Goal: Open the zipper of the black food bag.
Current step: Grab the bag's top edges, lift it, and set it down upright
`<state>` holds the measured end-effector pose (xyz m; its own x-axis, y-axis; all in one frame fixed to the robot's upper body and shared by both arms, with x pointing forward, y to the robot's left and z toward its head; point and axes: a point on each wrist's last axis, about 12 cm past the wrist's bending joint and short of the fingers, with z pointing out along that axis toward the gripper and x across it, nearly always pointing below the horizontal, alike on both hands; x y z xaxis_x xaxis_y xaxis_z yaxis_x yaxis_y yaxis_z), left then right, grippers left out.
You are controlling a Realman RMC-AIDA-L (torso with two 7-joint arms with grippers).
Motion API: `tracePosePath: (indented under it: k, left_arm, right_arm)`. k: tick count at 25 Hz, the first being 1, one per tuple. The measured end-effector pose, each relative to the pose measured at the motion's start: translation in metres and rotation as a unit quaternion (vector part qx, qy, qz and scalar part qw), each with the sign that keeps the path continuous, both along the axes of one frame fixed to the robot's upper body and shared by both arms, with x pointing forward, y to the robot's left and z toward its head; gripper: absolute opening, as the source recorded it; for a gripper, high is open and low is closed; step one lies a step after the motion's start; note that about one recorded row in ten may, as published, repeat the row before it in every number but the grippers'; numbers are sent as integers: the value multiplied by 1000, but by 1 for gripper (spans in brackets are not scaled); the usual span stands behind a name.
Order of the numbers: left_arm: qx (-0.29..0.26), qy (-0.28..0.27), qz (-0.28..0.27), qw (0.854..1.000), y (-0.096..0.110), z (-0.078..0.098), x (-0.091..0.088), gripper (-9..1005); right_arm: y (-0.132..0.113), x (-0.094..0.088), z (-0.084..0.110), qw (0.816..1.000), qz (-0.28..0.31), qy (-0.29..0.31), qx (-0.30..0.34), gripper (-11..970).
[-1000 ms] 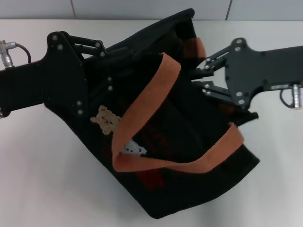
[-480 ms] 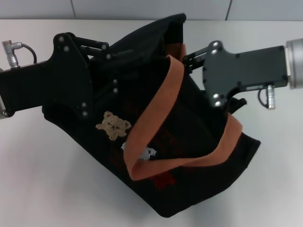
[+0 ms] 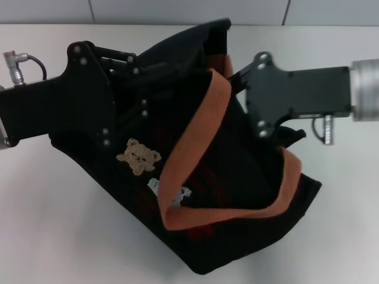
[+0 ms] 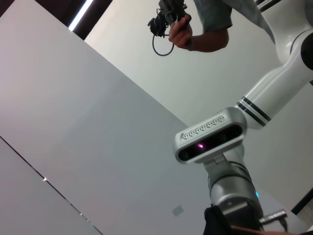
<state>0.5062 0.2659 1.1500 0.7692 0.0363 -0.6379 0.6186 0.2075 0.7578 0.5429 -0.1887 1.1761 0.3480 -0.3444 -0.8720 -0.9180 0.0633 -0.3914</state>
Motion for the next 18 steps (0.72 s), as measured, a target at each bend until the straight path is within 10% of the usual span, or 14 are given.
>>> tracePosePath:
  k: [18]
  left_arm:
    - [-6,-5,2,1000,-2,-2,1,151]
  right_arm:
    - [-83,-31,-21,989,-49,68,118,-1]
